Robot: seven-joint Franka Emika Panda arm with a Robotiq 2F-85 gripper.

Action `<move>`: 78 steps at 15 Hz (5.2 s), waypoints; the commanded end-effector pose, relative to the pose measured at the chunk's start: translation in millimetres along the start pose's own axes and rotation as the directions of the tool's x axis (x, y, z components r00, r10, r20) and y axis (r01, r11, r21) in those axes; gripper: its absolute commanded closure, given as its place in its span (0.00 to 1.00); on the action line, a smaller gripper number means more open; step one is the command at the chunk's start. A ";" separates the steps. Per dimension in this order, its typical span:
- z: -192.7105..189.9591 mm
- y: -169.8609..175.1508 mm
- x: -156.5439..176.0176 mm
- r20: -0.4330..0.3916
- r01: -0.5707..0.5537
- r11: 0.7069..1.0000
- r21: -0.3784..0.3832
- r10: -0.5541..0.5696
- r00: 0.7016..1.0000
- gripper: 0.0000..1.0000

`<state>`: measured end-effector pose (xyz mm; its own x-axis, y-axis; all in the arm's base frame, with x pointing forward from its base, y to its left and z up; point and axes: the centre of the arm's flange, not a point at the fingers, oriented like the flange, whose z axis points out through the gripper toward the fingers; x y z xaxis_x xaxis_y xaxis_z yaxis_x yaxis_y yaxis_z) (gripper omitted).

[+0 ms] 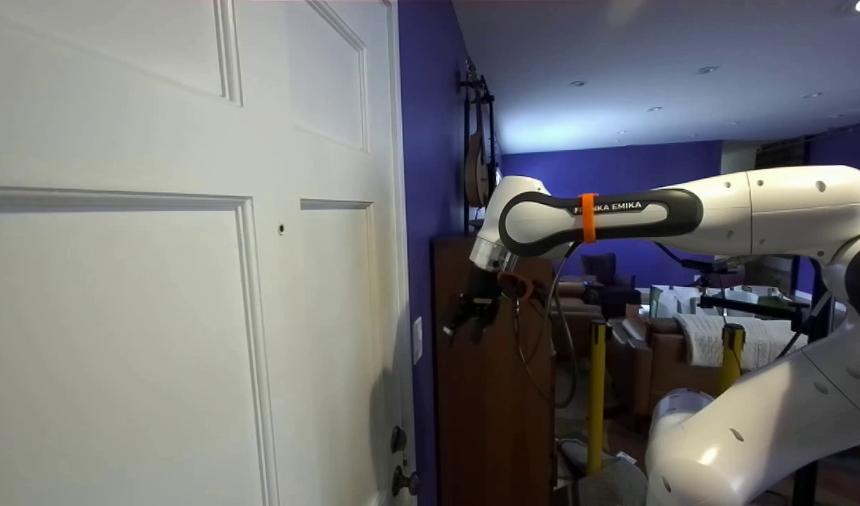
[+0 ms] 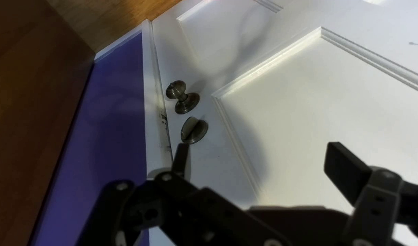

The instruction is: Hang the hat on the hook on the door

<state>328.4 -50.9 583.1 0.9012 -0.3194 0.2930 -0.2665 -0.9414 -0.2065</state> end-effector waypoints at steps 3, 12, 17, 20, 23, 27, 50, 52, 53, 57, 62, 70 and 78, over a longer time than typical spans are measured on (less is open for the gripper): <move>-8.4 10.9 9.4 -0.040 -0.024 0.998 -0.056 0.022 0.999 0.00; -41.0 171.2 68.8 -0.269 -0.367 0.871 -0.326 0.286 0.920 0.00; -73.0 221.9 106.2 -0.458 -0.477 0.776 -0.412 0.276 0.845 0.00; -96.7 245.9 121.9 -0.534 -0.529 0.730 -0.432 0.266 0.802 0.00; -121.1 266.0 132.4 -0.592 -0.583 0.687 -0.433 0.272 0.759 0.00; -118.0 263.1 118.5 -0.570 -0.564 0.709 -0.422 0.276 0.774 0.00; -231.7 352.0 124.5 -0.791 -0.576 0.708 -0.408 0.041 0.610 0.00; -227.0 361.8 133.4 -0.792 -0.579 0.708 -0.405 0.045 0.609 0.00; -225.6 363.6 136.5 -0.791 -0.579 0.707 -0.406 0.046 0.610 0.00; -229.4 371.8 146.1 -0.796 -0.599 0.704 -0.381 0.079 0.600 0.00; -223.0 395.0 166.1 -0.790 -0.624 0.712 -0.323 0.160 0.592 0.00; -232.7 416.2 206.5 -0.821 -0.628 0.709 -0.320 0.122 0.557 0.00; -222.8 424.0 234.6 -0.816 -0.610 0.711 -0.350 0.088 0.571 0.00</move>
<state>340.2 -529.0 762.0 0.2027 -0.3651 0.9086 -0.8645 -0.5025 -0.0090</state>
